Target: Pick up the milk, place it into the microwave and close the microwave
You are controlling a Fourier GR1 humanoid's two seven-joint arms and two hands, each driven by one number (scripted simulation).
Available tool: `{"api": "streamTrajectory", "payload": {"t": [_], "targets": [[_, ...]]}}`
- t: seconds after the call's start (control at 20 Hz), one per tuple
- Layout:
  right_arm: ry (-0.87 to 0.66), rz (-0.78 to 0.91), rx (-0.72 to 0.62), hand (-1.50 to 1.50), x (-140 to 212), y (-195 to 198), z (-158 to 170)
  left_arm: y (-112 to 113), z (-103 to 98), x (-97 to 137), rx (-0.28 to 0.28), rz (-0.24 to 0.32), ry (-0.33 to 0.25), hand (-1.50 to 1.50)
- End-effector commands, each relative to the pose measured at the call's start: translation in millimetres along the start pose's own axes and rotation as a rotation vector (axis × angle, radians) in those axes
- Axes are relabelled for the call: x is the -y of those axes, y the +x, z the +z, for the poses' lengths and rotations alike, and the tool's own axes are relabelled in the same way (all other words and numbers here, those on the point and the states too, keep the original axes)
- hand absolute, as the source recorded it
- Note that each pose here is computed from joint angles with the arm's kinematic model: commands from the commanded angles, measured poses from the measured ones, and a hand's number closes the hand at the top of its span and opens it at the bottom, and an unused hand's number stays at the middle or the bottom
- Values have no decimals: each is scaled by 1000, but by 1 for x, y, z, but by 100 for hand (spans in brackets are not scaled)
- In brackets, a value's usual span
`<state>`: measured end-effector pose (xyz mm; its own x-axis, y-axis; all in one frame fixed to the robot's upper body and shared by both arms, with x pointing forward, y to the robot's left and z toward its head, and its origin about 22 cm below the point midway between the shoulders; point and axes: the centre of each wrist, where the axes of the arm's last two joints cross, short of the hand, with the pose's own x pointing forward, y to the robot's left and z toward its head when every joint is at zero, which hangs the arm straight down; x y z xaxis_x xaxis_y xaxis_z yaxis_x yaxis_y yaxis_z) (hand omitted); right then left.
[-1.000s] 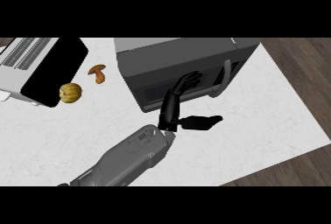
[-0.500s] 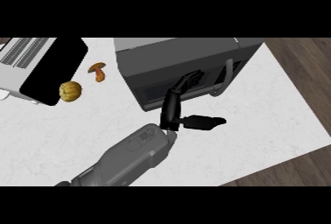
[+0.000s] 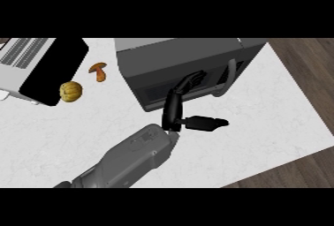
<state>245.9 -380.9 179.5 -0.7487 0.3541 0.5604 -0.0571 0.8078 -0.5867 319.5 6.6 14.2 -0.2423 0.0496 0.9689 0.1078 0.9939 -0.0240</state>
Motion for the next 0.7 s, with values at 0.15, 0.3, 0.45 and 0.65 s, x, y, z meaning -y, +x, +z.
{"api": "streamTrajectory", "payload": {"t": [0.15, 0.3, 0.45, 0.65], "targets": [[-72, -387, -14, -150, -43, -33, 12, 11, -24, -3, 15, 0, 63, -150], [-73, -423, -37, -150, -41, -40, 13, 12, -26, -2, 21, 7, 72, -150], [-74, -451, -35, -150, -39, -43, 8, 8, -25, -4, 23, -2, 68, -150], [-76, -483, -44, -150, -29, -49, 11, 7, -25, -5, 29, 3, 70, -150]]}}
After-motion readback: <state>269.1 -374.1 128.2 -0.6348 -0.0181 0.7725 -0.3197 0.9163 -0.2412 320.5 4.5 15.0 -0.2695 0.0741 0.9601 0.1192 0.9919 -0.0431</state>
